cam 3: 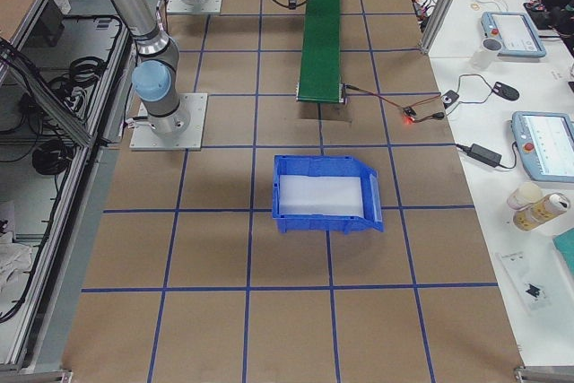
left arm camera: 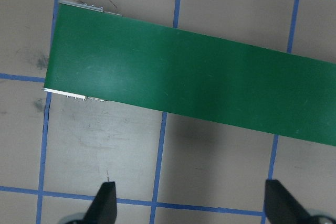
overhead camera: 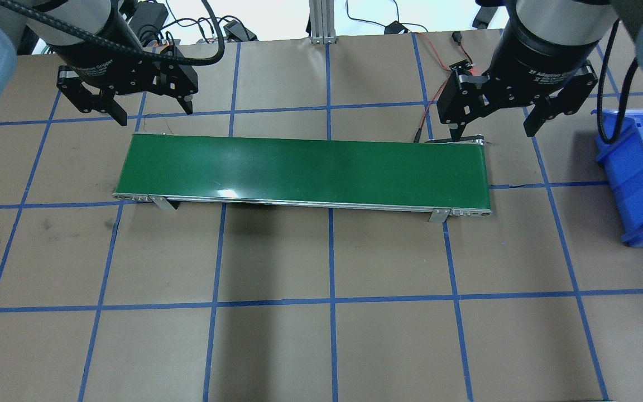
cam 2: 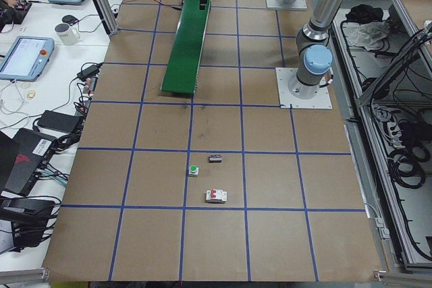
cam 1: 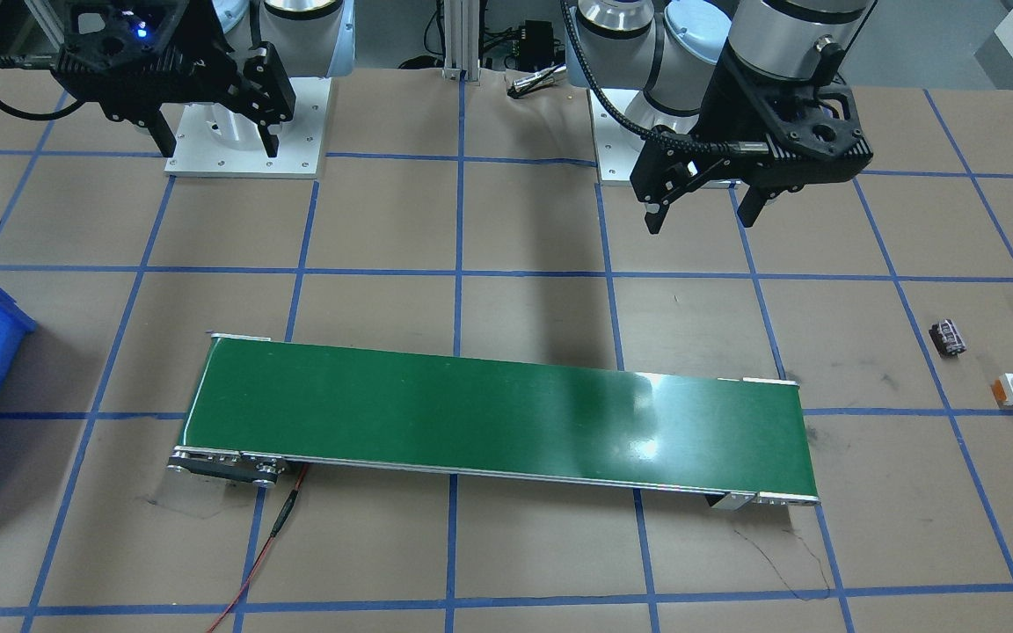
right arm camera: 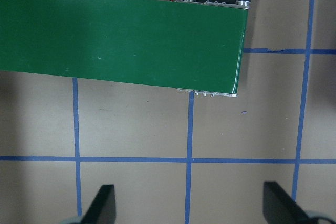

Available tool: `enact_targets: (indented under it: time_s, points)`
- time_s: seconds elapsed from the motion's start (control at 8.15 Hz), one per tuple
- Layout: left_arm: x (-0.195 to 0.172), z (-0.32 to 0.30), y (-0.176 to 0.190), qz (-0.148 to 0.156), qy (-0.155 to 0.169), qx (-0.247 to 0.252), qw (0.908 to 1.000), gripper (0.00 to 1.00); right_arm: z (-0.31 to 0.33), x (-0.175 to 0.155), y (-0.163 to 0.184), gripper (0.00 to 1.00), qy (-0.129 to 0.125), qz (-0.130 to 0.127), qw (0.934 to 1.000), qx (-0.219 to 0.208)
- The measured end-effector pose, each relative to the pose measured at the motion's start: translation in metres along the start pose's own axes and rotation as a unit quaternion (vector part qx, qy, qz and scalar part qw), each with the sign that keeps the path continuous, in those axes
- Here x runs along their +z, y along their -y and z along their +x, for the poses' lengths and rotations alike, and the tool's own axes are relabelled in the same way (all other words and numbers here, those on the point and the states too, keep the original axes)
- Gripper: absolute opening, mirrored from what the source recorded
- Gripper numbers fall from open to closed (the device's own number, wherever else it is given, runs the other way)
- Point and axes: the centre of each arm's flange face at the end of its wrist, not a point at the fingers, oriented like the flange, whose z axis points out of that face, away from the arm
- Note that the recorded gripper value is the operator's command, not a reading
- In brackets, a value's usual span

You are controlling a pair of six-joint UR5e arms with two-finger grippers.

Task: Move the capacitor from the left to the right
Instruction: 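Move the left gripper out toward the brown capacitor beside the table edge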

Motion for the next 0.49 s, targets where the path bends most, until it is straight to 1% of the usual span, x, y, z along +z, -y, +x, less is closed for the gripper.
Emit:
enact_targets:
  time_s: [0.49]
  points:
    - [0.0085, -0.0071, 0.0074, -0.007, 0.003, -0.005, 1.0000, 1.00, 0.0000, 0.0000, 0.0000, 1.00, 0.000, 0.000, 1.0000, 0.000]
